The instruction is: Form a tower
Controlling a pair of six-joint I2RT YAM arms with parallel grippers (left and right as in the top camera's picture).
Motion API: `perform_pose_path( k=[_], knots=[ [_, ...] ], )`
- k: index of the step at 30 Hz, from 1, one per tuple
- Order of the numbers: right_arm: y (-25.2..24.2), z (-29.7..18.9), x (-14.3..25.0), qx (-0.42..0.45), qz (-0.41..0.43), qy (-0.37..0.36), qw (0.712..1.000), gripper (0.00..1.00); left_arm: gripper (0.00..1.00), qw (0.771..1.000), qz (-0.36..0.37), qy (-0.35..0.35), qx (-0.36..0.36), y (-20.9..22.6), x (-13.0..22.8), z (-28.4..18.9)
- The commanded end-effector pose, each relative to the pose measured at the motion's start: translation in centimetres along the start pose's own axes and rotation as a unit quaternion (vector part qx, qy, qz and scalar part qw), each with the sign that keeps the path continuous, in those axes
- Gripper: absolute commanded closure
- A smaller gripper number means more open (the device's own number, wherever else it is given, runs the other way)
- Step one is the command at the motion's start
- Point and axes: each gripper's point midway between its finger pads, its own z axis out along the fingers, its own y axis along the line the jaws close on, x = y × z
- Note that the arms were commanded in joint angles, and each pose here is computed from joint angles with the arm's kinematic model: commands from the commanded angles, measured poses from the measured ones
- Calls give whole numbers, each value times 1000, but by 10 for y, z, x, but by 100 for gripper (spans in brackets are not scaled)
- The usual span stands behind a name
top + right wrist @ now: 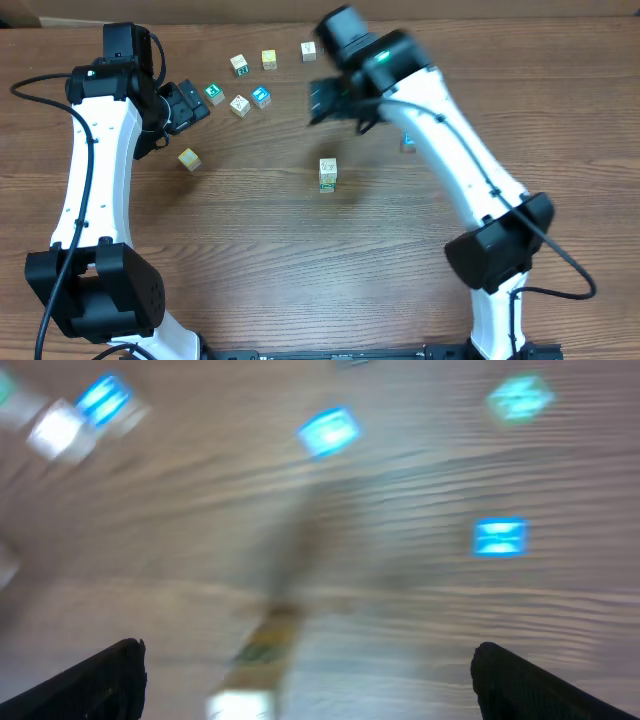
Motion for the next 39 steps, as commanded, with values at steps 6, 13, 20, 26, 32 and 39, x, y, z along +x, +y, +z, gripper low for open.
perform_pose_path(
  k=[6,13,20,26,32,39],
  knots=[
    [-138,-4,-36,66,136,2,989,0,0,1000,13,5,-5,-1,2,5],
    [-208,-7,-50,85,210,-15,974,0,0,1000,13,5,-5,-1,2,5],
    [-249,-10,-51,99,252,-18,963,0,0,1000,13,5,-5,-1,2,4],
    [-255,-10,-50,100,257,-18,961,0,0,1000,13,5,-5,-1,2,5],
    [-255,-10,-50,100,257,-18,961,0,1,1000,13,5,-5,-1,2,5],
    [-255,-10,-50,100,257,-18,961,0,0,1000,13,5,-5,-1,2,5]
  ],
)
